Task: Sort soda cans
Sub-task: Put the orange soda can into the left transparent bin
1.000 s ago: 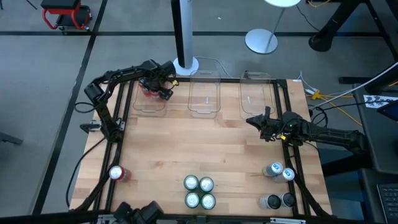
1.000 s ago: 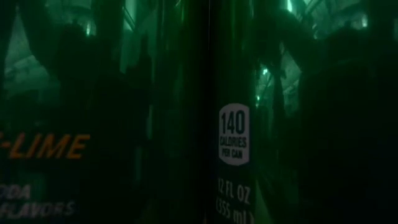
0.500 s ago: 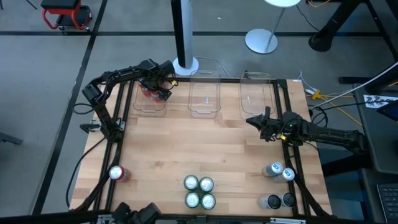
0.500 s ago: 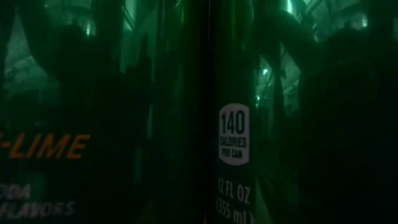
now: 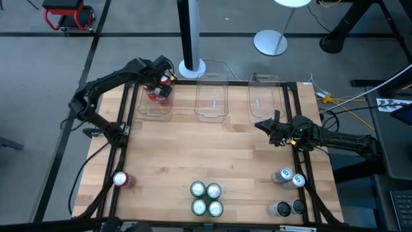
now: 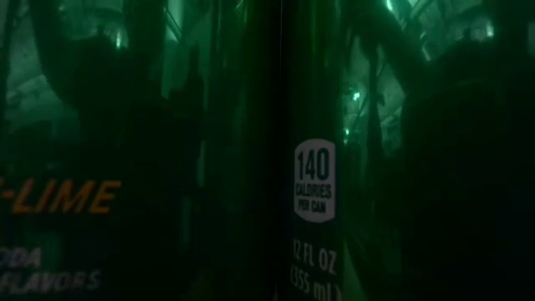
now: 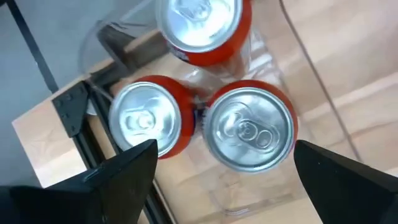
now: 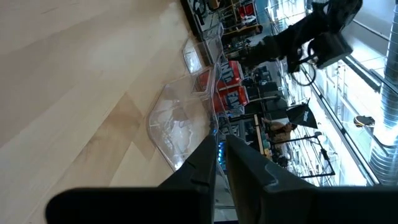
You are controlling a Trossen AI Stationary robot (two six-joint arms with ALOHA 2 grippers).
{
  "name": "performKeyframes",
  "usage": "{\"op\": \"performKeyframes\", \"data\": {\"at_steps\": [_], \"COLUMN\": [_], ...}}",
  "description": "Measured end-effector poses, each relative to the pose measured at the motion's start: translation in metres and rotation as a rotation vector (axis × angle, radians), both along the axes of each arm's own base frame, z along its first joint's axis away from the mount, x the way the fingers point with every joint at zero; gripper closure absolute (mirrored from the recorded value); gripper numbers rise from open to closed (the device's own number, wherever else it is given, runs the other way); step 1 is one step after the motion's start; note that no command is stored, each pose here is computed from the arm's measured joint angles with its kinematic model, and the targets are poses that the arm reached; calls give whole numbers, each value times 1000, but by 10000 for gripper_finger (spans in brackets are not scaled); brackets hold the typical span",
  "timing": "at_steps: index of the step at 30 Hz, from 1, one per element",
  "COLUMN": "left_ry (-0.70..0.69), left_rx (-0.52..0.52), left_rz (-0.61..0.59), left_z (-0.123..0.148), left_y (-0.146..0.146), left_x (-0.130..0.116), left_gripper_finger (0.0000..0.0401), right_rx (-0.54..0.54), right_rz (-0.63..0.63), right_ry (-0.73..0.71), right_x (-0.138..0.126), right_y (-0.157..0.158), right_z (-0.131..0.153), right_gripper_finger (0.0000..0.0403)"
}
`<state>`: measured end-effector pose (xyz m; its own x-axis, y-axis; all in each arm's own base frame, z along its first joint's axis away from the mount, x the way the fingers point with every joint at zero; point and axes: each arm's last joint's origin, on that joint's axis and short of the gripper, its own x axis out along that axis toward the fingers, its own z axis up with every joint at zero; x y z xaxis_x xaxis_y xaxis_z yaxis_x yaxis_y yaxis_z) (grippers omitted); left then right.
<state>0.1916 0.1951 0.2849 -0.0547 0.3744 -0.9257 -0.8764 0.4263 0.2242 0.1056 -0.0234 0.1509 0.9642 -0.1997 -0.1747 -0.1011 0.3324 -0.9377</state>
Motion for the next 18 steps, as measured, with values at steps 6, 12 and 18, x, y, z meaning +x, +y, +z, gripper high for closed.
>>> {"op": "performKeyframes", "data": {"at_steps": [6, 12, 18], "left_ry": [-73, 9, 80], "left_rx": [-4, -86, -145], "left_rz": [-41, -118, -140], "left_z": [20, 16, -15], "left_y": [-23, -45, -54], "left_x": [-6, -5, -6], "left_gripper_finger": [38, 38, 38], "right_rx": [0, 0, 0], "right_rz": [0, 0, 0], "right_ry": [0, 0, 0], "right_x": [0, 0, 0], "right_y": [0, 0, 0], "right_z": [0, 0, 0], "right_gripper_finger": [366, 366, 366]}}
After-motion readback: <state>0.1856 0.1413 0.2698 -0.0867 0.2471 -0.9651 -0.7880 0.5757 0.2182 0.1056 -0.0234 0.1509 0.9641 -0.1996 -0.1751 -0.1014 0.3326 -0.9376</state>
